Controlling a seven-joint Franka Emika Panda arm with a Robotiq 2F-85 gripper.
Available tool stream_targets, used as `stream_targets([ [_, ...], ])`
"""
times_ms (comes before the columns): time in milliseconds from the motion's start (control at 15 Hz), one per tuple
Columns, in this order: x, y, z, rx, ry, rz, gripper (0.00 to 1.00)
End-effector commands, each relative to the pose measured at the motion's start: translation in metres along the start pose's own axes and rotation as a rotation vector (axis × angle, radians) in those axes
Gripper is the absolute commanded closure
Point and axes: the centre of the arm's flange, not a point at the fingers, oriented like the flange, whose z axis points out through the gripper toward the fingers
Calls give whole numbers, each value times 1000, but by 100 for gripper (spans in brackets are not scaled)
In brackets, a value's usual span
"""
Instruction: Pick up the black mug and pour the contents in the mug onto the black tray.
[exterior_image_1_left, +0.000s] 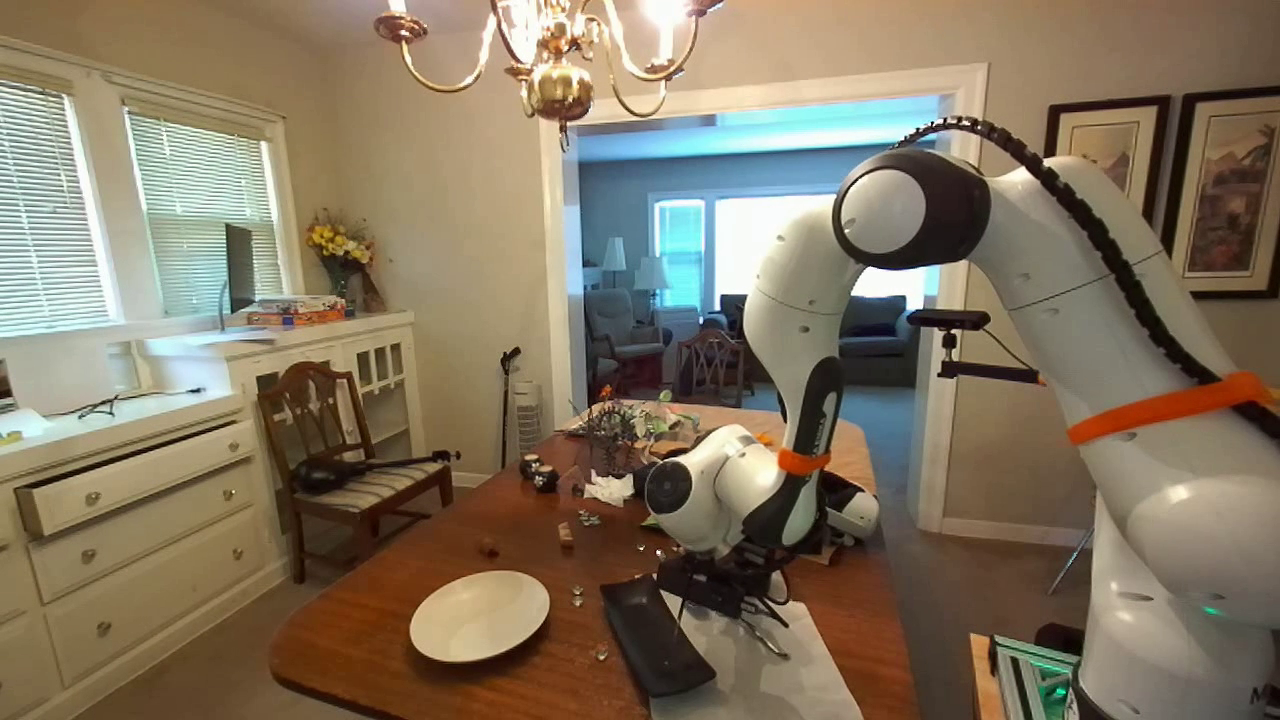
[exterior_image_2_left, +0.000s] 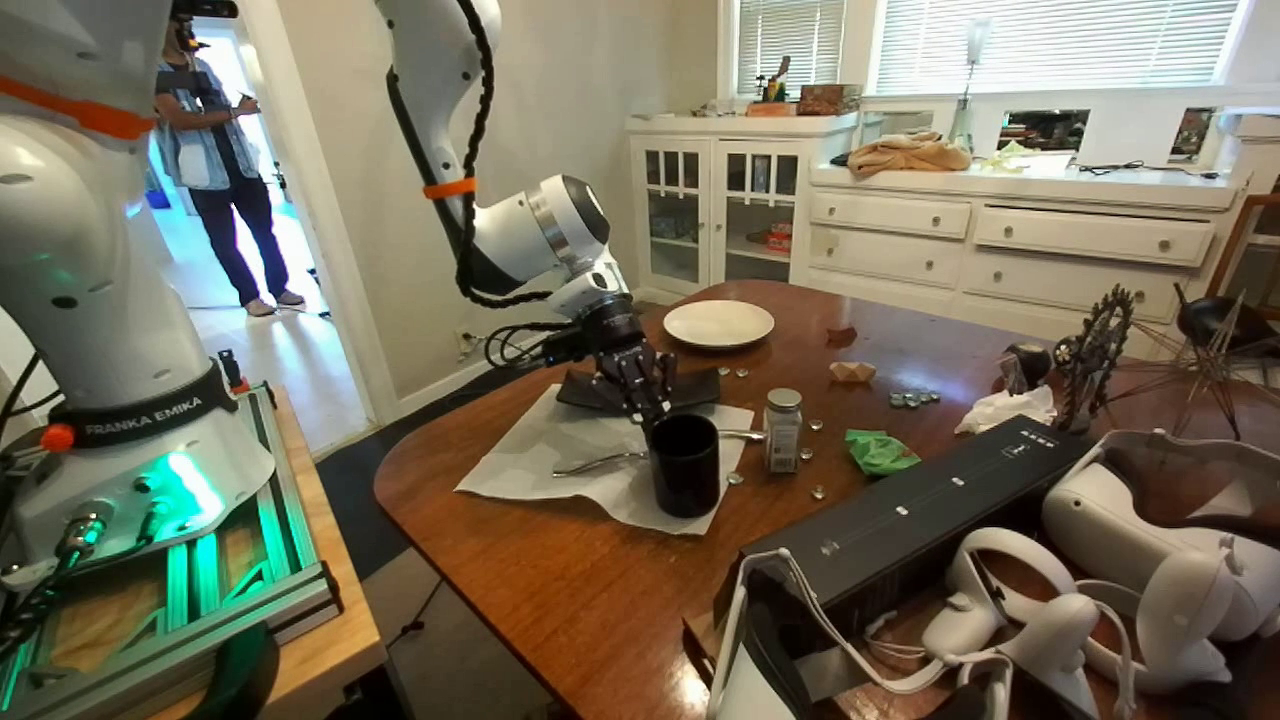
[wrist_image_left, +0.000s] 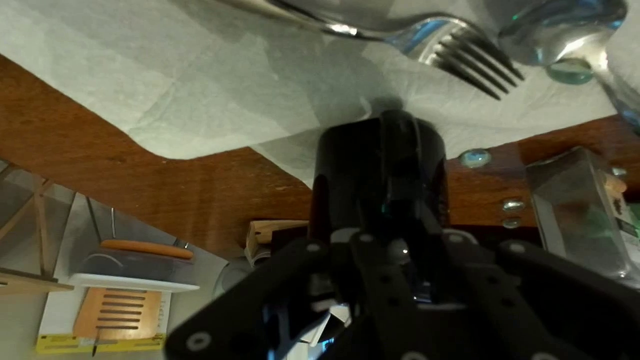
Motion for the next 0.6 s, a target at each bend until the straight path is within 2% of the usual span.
stream_targets([
  [0, 0, -2, 1, 32, 31, 26, 95],
  [400, 45, -19, -33, 87, 29, 33, 95],
  [533, 58, -24, -50, 106, 0, 29, 95],
])
